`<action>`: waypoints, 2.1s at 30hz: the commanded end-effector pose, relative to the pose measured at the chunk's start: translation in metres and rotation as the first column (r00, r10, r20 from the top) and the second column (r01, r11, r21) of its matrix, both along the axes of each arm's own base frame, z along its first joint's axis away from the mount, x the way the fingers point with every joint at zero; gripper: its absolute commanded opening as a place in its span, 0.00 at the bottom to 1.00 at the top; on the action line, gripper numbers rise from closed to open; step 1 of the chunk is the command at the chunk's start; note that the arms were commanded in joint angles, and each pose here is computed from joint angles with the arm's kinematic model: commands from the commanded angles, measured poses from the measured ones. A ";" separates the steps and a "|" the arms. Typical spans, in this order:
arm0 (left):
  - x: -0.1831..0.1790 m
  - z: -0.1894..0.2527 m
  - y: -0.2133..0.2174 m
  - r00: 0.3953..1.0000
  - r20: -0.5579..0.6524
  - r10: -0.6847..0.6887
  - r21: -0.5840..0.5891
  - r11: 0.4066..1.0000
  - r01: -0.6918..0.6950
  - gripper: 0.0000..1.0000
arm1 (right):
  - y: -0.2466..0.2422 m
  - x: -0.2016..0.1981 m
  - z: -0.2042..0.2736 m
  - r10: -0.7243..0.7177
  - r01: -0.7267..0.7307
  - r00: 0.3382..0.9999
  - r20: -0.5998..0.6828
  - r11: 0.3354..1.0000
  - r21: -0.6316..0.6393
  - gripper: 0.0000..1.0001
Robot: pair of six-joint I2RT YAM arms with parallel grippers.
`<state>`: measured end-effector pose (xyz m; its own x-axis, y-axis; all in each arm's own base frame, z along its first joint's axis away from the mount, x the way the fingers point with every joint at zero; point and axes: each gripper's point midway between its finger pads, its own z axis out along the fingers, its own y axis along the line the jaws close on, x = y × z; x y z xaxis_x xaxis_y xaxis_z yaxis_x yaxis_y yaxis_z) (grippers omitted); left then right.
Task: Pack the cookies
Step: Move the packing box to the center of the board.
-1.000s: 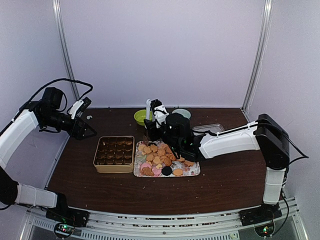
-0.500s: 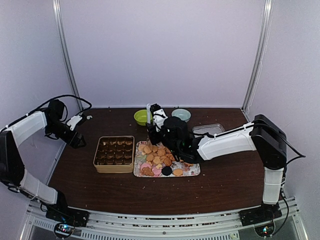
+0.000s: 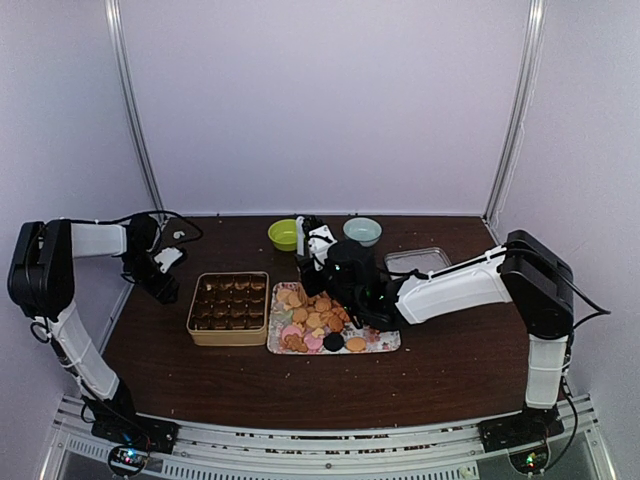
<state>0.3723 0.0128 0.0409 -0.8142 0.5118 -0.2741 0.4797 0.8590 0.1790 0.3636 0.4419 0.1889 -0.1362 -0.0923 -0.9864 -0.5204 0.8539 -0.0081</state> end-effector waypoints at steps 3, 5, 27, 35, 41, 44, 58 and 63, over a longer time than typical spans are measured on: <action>0.027 0.017 -0.040 0.988 0.102 -0.115 -0.002 0.993 0.116 0.72 | -0.003 -0.004 0.014 -0.008 0.007 1.000 0.018 1.000 0.028 0.44; 0.024 0.016 -0.052 0.982 0.098 -0.158 -0.001 0.987 0.159 0.72 | -0.001 -0.003 0.014 -0.004 0.003 1.000 0.018 1.000 0.028 0.46; -0.023 0.020 -0.150 0.911 0.055 -0.408 -0.177 0.894 0.411 0.67 | -0.037 -0.011 0.001 -0.044 0.044 0.999 -0.004 0.999 0.003 0.35; -0.054 0.030 -0.182 0.869 0.033 -0.493 -0.310 0.822 0.478 0.65 | -0.059 -0.020 0.005 -0.063 0.063 0.998 0.006 0.998 -0.017 0.25; -0.050 0.031 -0.161 0.887 0.014 -0.462 -0.250 0.857 0.450 0.66 | -0.068 -0.020 0.011 -0.079 0.080 0.997 0.023 0.996 -0.032 0.17; -0.048 0.036 -0.148 0.908 0.003 -0.419 -0.262 0.876 0.405 0.66 | -0.070 -0.018 0.020 -0.083 0.084 0.996 0.038 0.996 -0.025 0.13; -0.057 0.071 -0.110 0.954 0.059 -0.294 -0.312 0.902 0.298 0.67 | -0.062 -0.014 0.060 -0.073 0.068 0.993 0.096 0.997 0.047 0.00; -0.068 0.076 -0.106 0.957 0.065 -0.282 -0.322 0.902 0.288 0.67 | -0.053 -0.025 0.086 -0.027 0.017 0.992 0.122 0.996 0.087 0.00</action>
